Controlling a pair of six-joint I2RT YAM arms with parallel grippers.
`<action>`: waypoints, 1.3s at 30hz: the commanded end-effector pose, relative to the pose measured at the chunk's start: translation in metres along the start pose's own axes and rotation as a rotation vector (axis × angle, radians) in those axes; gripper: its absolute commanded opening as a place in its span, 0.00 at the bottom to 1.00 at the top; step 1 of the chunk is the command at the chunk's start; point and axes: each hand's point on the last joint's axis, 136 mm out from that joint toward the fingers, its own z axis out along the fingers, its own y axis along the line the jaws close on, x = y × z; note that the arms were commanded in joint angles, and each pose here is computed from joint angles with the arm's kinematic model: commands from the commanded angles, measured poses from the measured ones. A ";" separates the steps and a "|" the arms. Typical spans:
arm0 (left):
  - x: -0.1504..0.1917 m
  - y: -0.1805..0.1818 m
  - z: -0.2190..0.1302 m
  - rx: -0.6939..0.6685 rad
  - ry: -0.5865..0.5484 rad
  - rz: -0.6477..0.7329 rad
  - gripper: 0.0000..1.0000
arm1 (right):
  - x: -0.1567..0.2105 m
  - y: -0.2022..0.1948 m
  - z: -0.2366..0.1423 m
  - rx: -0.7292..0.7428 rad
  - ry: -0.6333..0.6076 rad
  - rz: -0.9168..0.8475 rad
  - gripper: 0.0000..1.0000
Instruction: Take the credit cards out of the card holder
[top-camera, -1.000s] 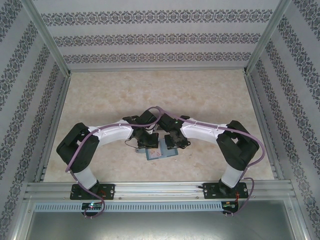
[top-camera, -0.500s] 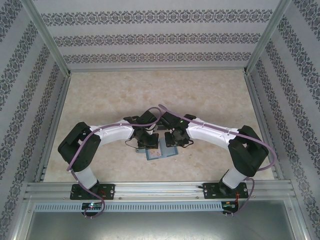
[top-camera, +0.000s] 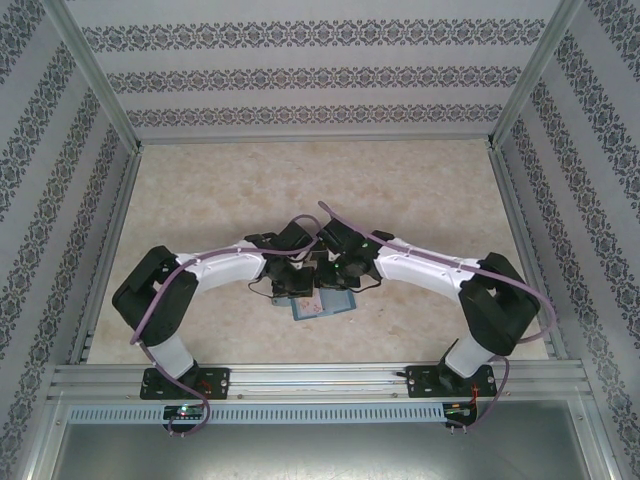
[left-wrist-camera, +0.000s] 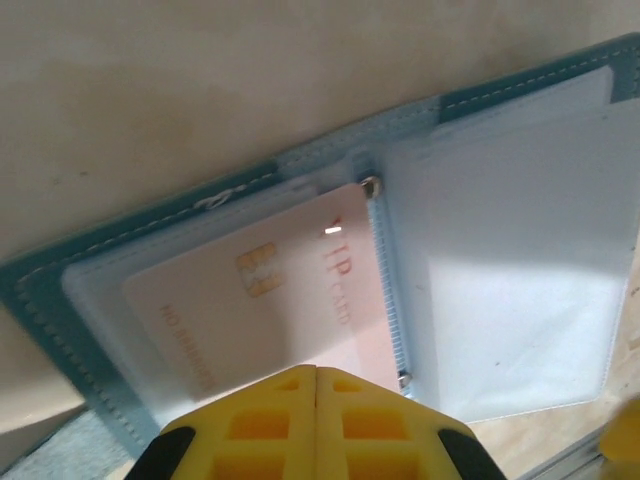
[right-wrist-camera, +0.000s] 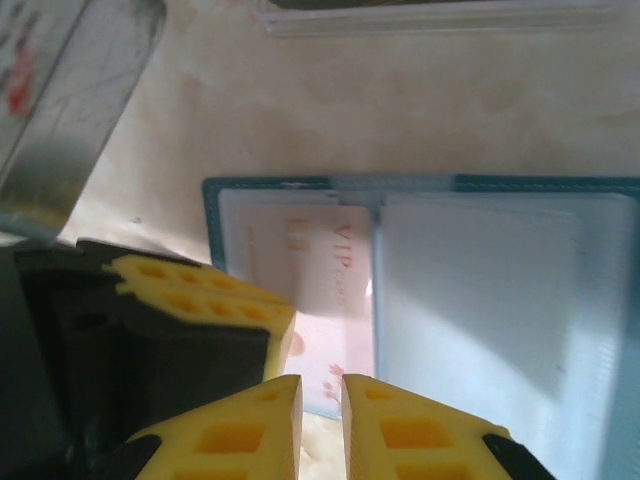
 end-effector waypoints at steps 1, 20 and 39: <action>0.009 0.013 -0.010 -0.044 -0.011 -0.011 0.00 | 0.006 0.009 0.018 -0.049 0.044 0.027 0.19; 0.017 0.030 -0.002 -0.087 0.013 -0.025 0.00 | 0.009 -0.007 0.049 -0.017 0.085 0.031 0.19; 0.016 0.029 -0.007 -0.089 0.004 -0.022 0.00 | 0.012 -0.032 0.051 0.102 0.092 0.024 0.34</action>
